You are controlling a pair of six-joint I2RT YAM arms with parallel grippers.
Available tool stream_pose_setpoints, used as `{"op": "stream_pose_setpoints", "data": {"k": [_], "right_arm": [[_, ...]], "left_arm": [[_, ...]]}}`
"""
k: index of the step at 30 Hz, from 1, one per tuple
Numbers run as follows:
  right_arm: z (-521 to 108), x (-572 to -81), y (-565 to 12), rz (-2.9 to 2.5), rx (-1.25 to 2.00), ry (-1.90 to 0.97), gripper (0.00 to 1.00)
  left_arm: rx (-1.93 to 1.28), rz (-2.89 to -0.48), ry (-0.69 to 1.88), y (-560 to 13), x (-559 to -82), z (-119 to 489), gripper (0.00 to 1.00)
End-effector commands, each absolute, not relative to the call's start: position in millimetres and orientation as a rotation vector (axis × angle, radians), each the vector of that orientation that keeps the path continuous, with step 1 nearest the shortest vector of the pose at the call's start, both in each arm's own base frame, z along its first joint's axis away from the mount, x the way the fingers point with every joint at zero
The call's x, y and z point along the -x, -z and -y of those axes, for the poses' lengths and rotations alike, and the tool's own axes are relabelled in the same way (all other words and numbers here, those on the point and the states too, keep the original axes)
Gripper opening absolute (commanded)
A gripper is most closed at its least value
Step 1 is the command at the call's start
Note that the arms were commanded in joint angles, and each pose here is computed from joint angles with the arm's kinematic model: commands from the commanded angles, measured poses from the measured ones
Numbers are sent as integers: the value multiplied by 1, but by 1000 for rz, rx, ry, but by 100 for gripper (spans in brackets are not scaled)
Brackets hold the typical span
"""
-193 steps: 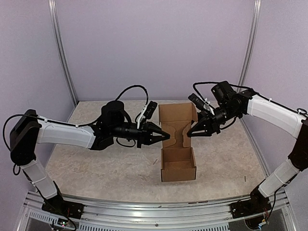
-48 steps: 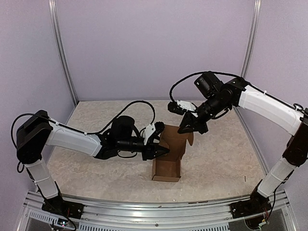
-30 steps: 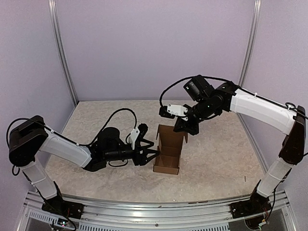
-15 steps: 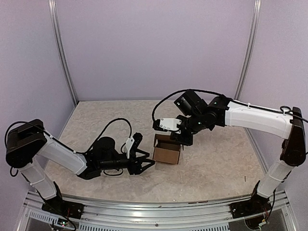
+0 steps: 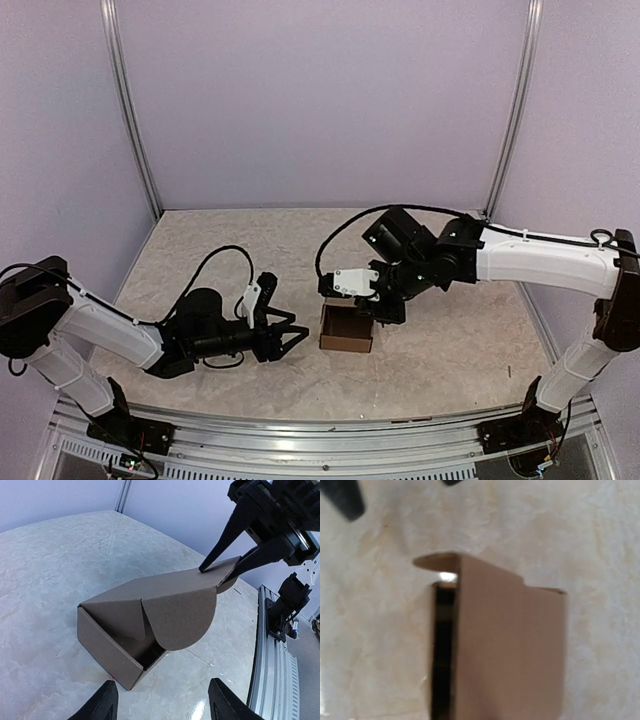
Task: Fold the paper box
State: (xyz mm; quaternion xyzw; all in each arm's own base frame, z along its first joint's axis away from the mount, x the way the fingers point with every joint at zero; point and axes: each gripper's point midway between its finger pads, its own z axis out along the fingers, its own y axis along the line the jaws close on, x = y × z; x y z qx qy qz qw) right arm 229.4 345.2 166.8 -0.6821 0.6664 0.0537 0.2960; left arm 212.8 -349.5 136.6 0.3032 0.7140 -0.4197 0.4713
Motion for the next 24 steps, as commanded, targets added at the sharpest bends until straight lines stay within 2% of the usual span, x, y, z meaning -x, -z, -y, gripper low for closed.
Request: {"op": "stream_pose_setpoints", "data": {"k": [1,3,8,11,17,19,21,24], "right_arm": [[-347,-207,-164,-1750,1857,-232,19],[-349,-198,-162,-1753,1880,-291,24],[-353,-177,-152,-1779,1934,-441,48],[-354,-169,-143,-1801,1964,-488,58],[-354,-158,-125,-1841,2013,-557,68],[-354,-155,-121,-1849,2025,-578,74],[-353,-152,-117,-1858,2040,-590,82],[-352,-150,-113,-1858,2052,-600,99]], "left_arm": [[-712,-1806,1003,-123,-210,340,60],[-702,-1811,990,-121,-210,337,60],[-694,-1812,954,-122,-213,331,60],[-694,-1810,947,-122,-213,330,60],[-693,-1812,941,-121,-212,327,60],[-692,-1812,934,-120,-211,325,60],[-689,-1810,931,-121,-211,323,60],[-687,-1808,924,-121,-211,322,61]]}}
